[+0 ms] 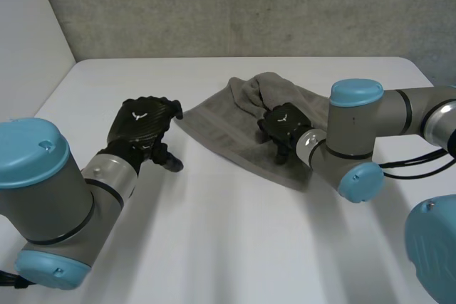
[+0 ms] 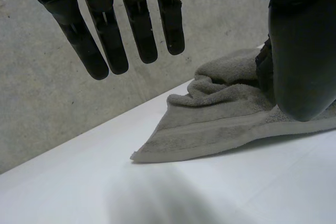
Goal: Fold the towel.
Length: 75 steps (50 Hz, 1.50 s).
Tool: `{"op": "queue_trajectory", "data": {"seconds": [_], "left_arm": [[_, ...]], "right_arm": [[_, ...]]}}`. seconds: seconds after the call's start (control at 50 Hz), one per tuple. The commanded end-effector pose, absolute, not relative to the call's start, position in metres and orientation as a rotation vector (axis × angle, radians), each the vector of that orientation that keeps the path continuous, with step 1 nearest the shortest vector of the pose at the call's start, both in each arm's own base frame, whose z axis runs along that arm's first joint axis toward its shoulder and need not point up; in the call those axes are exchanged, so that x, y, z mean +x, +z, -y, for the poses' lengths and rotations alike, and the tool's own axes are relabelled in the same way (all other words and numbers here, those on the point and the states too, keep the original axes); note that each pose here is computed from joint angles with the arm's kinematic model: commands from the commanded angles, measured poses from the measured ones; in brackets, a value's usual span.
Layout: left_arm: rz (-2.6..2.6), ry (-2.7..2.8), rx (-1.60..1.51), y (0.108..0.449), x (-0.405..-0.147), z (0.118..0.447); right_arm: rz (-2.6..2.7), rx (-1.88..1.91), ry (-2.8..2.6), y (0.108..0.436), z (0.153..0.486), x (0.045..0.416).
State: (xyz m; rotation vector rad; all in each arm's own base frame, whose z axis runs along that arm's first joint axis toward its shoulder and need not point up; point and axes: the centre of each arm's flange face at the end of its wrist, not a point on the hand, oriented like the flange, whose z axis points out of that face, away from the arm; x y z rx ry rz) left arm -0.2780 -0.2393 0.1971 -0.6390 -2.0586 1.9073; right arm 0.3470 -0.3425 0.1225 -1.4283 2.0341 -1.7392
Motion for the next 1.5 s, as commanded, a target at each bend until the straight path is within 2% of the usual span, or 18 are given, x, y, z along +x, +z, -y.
{"op": "queue_trajectory", "data": {"seconds": [0.02,0.38,0.56,0.72,0.76,0.78,0.82,0.86,1.02,1.14,1.26,1.38,1.5], "left_arm": [[2.066,1.893,-0.598,0.195,-0.275,0.241],[2.081,1.882,-0.594,0.192,-0.273,0.24],[2.083,1.88,-0.595,0.191,-0.273,0.24],[2.06,1.916,-0.573,0.202,-0.269,0.241],[2.064,1.953,-0.534,0.21,-0.259,0.247],[2.064,1.953,-0.533,0.21,-0.259,0.247],[2.065,2.003,-0.489,0.219,-0.245,0.252],[2.064,2.032,-0.465,0.225,-0.238,0.254],[2.061,2.116,-0.389,0.241,-0.208,0.256],[2.065,2.062,-0.433,0.233,-0.196,0.253],[2.074,1.992,-0.479,0.222,-0.197,0.246],[2.099,1.938,-0.51,0.211,-0.198,0.238],[2.131,1.876,-0.533,0.202,-0.201,0.227]], "right_arm": [[-2.031,-1.421,-1.764,0.121,0.351,0.35],[-2.073,-1.458,-1.657,0.109,0.353,0.353],[-2.052,-1.44,-1.683,0.125,0.351,0.356],[-1.913,-1.487,-1.629,0.158,0.297,0.381],[-1.832,-1.51,-1.597,0.166,0.267,0.398],[-1.831,-1.51,-1.597,0.166,0.267,0.398],[-1.761,-1.493,-1.578,0.171,0.239,0.419],[-1.727,-1.461,-1.581,0.174,0.228,0.43],[-1.744,-1.292,-1.665,0.158,0.211,0.475],[-1.755,-1.383,-1.752,0.135,0.211,0.492],[-1.785,-1.454,-1.713,0.133,0.206,0.489],[-1.891,-1.418,-1.612,0.153,0.209,0.472],[-2.014,-1.366,-1.485,0.178,0.226,0.44]]}}
